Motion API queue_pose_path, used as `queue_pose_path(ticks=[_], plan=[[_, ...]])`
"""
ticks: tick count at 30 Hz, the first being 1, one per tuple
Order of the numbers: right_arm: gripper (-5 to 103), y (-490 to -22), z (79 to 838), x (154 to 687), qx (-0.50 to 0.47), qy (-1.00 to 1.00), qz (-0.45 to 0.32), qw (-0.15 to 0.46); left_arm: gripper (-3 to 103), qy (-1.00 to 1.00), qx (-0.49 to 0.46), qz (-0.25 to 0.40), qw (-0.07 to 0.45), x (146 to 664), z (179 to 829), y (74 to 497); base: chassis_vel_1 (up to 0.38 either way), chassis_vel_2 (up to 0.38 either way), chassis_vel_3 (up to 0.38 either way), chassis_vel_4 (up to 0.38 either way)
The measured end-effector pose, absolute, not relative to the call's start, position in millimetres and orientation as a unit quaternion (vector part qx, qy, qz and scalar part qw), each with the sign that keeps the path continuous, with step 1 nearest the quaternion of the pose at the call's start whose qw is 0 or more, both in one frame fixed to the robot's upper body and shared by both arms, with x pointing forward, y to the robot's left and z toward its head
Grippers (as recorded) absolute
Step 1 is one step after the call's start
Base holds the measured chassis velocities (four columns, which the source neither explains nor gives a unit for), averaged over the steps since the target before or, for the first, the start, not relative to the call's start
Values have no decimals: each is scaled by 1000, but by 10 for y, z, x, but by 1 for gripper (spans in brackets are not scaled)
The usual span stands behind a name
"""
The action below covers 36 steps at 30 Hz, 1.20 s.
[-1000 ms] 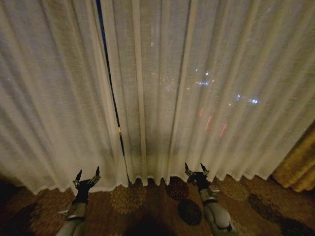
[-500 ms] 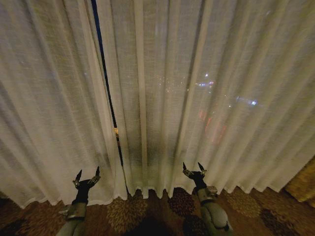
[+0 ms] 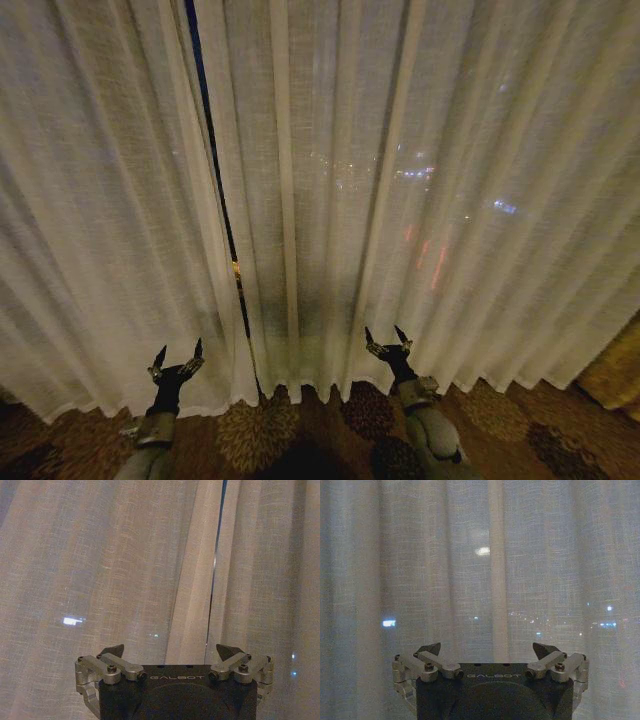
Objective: Open the curtains by pulling them apart, changing their state from closed to fully open.
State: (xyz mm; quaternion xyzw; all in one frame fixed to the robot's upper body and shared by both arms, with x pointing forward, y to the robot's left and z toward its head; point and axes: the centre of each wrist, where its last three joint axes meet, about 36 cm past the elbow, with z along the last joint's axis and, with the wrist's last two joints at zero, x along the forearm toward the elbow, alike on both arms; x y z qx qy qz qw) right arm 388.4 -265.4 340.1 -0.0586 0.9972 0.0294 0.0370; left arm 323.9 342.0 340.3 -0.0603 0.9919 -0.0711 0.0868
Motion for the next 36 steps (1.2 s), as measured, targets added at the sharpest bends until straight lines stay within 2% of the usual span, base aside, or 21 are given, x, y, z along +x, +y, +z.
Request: queue_pose_path(ticks=[17,25,36], plan=[[100,-2571,3381,4038,-43,998,28,42,100,992,-60,-71,87,3240,3404,3420,-143,138,147,-130],[100,-2463,3402,4151,-52,998,13,44,100,992,-60,-71,87,3238,3404,3421,-29,28,14,-37],[100,-2131,3385,4724,-69,997,6,44,100,992,-60,-71,87,3239,3404,3421,13,-12,-15,7]])
